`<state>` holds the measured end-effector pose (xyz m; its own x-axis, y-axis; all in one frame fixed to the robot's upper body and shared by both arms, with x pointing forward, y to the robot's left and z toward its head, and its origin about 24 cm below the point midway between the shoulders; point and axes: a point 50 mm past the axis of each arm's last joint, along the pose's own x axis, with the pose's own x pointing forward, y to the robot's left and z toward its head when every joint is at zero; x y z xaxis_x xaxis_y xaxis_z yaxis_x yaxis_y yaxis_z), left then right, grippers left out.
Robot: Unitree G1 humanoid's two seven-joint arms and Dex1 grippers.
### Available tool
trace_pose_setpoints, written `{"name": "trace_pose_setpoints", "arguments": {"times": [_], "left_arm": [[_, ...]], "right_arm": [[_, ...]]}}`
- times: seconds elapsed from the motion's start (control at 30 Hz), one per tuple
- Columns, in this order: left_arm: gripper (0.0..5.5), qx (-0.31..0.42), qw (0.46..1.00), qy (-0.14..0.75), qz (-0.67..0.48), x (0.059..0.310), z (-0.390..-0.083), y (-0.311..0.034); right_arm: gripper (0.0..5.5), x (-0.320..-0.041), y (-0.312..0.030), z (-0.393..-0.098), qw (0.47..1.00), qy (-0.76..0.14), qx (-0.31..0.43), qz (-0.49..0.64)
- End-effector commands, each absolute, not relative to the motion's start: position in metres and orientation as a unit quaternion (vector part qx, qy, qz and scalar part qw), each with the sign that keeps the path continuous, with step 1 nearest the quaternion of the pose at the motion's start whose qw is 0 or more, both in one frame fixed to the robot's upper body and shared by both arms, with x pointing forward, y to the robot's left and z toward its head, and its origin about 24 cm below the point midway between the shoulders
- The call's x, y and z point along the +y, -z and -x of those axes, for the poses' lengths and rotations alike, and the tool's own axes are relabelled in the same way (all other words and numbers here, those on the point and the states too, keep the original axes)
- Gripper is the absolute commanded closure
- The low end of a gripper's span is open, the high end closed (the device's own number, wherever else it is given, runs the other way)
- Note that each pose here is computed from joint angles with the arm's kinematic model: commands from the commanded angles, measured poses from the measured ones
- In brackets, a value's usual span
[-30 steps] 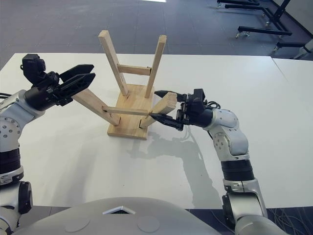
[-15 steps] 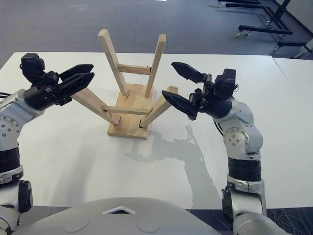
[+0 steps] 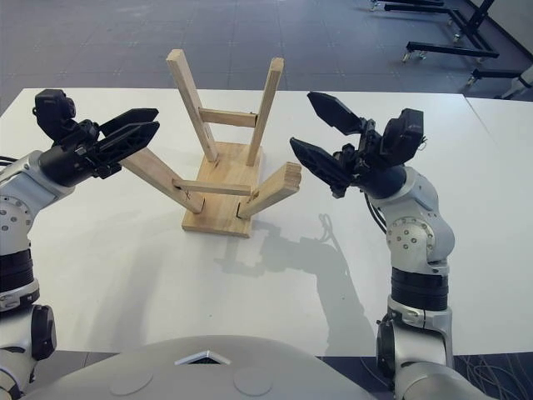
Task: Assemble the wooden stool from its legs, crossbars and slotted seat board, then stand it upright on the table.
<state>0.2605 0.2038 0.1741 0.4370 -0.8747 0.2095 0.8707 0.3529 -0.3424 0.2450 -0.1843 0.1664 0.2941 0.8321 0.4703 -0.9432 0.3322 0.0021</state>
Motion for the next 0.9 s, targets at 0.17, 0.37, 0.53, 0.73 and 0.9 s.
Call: {"name": "trace_pose_setpoints", "arguments": {"times": [0.17, 0.37, 0.53, 0.73, 0.9], "left_arm": [[2.56, -0.027, 0.820, 0.534, 0.205, 0.204, -0.265, -0.194], [2.56, -0.030, 0.818, 0.535, 0.208, 0.204, -0.264, -0.195], [2.56, -0.058, 0.814, 0.542, 0.202, 0.202, -0.260, -0.207], [2.56, -0.113, 0.805, 0.547, 0.199, 0.200, -0.244, -0.232], [2.56, -0.128, 0.808, 0.537, 0.205, 0.204, -0.227, -0.239]], "right_arm": [[1.08, -0.178, -0.151, -0.245, 0.798, -0.571, -0.161, -0.108], [1.08, -0.178, -0.163, -0.250, 0.801, -0.553, -0.199, -0.117], [1.08, -0.179, -0.170, -0.256, 0.806, -0.540, -0.215, -0.113], [1.08, -0.183, -0.177, -0.247, 0.793, -0.556, -0.215, -0.129], [1.08, -0.184, -0.179, -0.238, 0.781, -0.578, -0.195, -0.133]]}}
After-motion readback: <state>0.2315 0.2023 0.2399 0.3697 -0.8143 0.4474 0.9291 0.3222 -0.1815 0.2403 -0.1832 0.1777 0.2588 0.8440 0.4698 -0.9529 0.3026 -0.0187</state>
